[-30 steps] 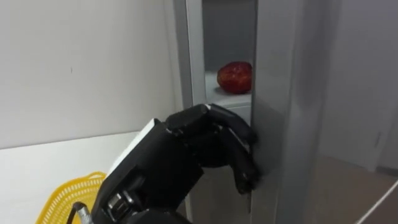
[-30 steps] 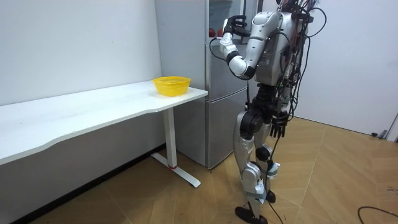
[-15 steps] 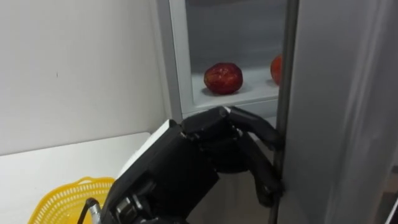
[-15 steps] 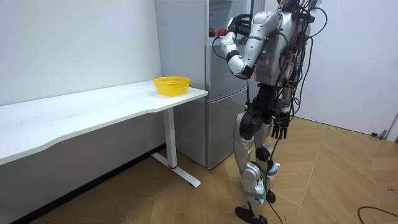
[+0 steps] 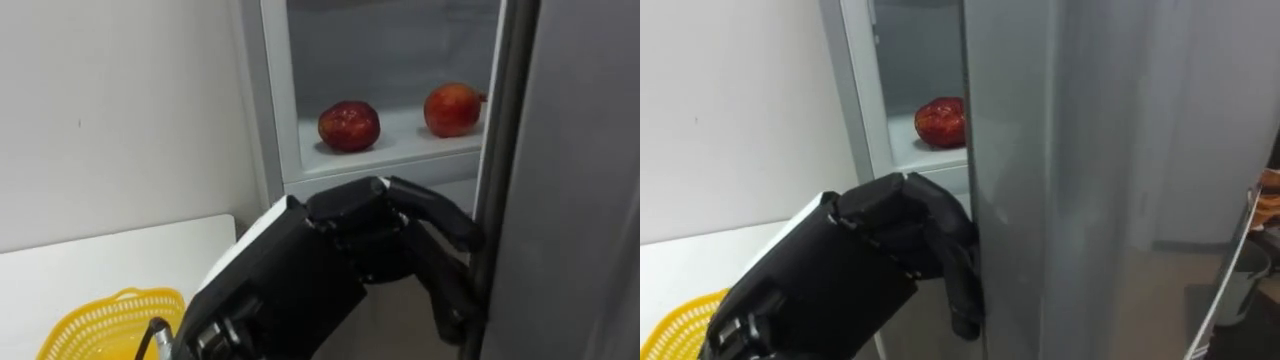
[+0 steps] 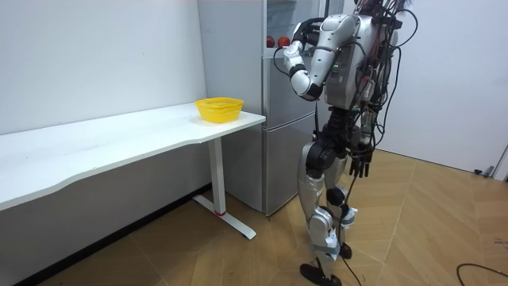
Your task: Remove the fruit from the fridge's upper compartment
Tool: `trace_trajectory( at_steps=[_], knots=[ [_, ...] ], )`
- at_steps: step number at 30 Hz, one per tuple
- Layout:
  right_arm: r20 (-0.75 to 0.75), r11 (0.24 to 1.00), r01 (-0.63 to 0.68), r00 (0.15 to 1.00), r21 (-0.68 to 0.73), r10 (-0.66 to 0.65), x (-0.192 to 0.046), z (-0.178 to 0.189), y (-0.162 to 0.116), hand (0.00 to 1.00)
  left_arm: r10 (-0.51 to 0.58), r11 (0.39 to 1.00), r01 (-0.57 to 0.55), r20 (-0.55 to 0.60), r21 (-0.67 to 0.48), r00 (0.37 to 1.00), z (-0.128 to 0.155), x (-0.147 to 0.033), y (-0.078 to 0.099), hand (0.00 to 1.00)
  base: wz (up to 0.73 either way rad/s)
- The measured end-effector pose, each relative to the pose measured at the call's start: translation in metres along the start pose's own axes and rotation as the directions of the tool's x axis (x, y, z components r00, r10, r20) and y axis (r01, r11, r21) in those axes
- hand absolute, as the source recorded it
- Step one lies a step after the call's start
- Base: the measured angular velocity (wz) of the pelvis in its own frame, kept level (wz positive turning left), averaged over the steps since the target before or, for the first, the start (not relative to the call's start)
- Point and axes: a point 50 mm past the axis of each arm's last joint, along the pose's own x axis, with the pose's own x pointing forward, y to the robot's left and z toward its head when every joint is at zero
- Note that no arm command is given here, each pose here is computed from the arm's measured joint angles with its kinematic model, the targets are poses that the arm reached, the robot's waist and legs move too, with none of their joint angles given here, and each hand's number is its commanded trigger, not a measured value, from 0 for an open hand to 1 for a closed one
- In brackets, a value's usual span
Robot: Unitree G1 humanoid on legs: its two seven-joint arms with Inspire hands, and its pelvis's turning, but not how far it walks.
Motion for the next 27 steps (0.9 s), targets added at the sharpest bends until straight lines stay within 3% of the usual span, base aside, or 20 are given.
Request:
trace_trajectory(
  at_steps=[13,27],
  knots=[
    [0.015,0.999,0.003,1.0,0.036,-0.003,0.0,0.001,0.0,0.0,-0.069,0.995,0.07,0.018,-0.066,0.997,-0.005,0.01,-0.01,0.0,-0.11],
    [0.003,0.991,0.043,0.999,0.125,-0.044,-0.001,-0.01,-0.006,0.0,-0.166,0.985,0.167,0.026,-0.045,0.986,-0.001,0.022,-0.014,0.0,-0.14]
  ],
)
